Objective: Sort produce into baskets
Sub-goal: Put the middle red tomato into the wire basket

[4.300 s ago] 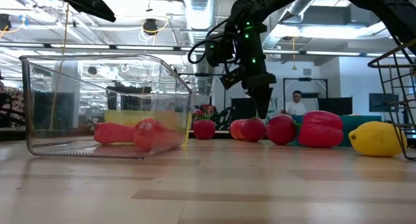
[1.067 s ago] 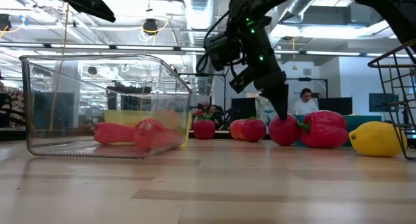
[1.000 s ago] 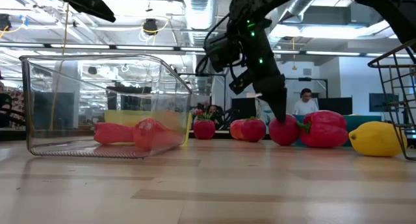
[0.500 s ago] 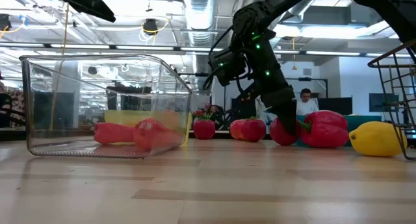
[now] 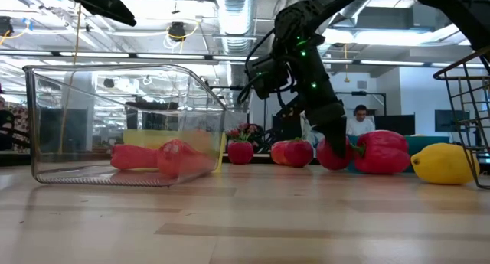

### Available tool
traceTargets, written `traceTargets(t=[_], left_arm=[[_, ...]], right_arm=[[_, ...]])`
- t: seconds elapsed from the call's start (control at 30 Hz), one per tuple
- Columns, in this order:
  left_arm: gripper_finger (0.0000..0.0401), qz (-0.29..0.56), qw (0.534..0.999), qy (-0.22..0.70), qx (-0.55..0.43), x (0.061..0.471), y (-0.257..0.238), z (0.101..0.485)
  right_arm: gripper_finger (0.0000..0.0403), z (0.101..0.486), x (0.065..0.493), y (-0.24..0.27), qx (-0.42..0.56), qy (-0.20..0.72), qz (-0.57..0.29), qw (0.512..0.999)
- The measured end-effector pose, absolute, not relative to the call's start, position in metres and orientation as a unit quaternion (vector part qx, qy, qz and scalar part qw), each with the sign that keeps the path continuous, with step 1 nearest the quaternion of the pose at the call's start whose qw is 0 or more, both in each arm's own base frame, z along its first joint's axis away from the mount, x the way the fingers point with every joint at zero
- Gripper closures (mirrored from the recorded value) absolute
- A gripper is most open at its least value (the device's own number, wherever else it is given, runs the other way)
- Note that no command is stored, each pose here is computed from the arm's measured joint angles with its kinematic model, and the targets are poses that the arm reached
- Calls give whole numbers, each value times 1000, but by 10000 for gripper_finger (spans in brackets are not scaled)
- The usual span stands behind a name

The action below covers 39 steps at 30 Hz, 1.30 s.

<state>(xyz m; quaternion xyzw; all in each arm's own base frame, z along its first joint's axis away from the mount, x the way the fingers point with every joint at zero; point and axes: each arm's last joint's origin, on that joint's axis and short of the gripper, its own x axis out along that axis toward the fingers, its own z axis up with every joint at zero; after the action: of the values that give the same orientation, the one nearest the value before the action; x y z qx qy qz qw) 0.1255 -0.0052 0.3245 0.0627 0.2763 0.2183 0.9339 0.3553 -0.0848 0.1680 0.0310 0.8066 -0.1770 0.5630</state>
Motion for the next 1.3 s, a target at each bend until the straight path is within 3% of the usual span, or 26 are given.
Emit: traceTargets(t=[0.3, 0.73, 1.1, 1.3], left_arm=[[208, 221, 933, 276, 64, 125, -5, 325], [208, 221, 933, 276, 64, 125, -5, 325], [208, 221, 933, 276, 64, 125, -5, 325], [208, 221, 933, 276, 64, 125, -5, 325]], right_arm=[[95, 199, 368, -67, 17, 800, -160, 578], [96, 266, 388, -10, 2, 735, -157, 660], [96, 318, 356, 57, 45, 664, -180, 724], [96, 327, 340, 105, 62, 644, -180, 741]])
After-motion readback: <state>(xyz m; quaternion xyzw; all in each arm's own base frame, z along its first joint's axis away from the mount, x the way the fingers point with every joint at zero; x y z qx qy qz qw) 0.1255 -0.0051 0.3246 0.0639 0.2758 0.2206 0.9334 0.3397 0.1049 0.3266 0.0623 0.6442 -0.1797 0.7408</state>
